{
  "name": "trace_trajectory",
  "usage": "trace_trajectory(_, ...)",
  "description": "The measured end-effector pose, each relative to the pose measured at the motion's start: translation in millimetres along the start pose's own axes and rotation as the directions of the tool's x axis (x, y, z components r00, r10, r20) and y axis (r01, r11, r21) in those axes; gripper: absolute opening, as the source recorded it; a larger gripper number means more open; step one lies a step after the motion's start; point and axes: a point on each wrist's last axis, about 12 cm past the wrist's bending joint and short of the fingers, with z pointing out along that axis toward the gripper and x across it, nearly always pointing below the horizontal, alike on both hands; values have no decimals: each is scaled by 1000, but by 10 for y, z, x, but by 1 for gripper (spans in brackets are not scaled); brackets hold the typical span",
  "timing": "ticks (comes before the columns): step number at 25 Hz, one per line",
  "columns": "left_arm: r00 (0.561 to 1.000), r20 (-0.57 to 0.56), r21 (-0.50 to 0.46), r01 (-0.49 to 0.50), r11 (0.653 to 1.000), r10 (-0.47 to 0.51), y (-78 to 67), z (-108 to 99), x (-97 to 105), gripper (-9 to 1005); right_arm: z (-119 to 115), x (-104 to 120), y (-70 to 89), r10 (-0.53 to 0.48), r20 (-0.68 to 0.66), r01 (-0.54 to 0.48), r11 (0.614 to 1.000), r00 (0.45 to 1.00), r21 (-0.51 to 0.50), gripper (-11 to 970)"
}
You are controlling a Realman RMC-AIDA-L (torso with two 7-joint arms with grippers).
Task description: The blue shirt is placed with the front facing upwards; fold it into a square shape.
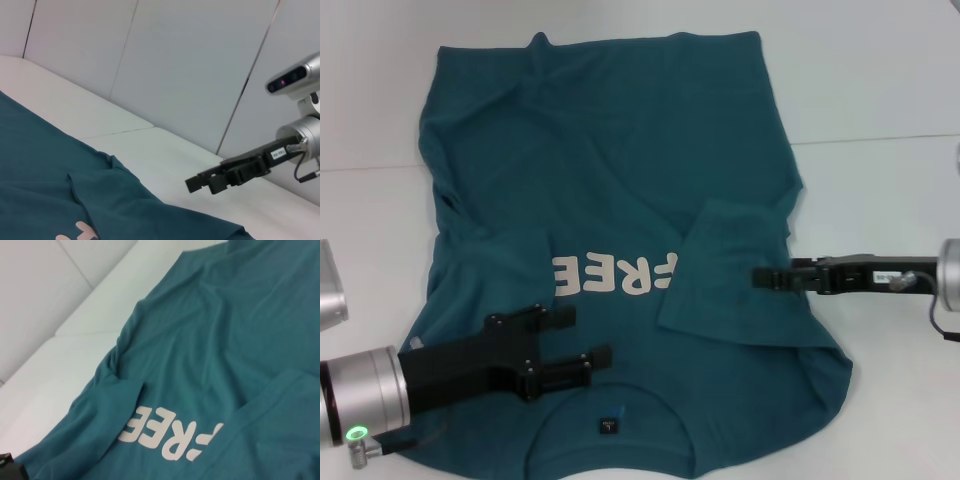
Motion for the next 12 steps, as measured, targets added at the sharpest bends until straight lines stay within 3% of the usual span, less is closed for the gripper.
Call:
trace_trajectory(4, 1000, 6, -8, 10, 1000, -10, 9, -30, 2, 842, -88, 111, -49, 40, 24, -40, 999, 999, -2, 928)
trace_trajectory(12, 994, 3, -61, 106, 993, -105, 75, -180, -35, 842, -267, 212, -98, 112, 93, -110, 993, 989, -34, 928)
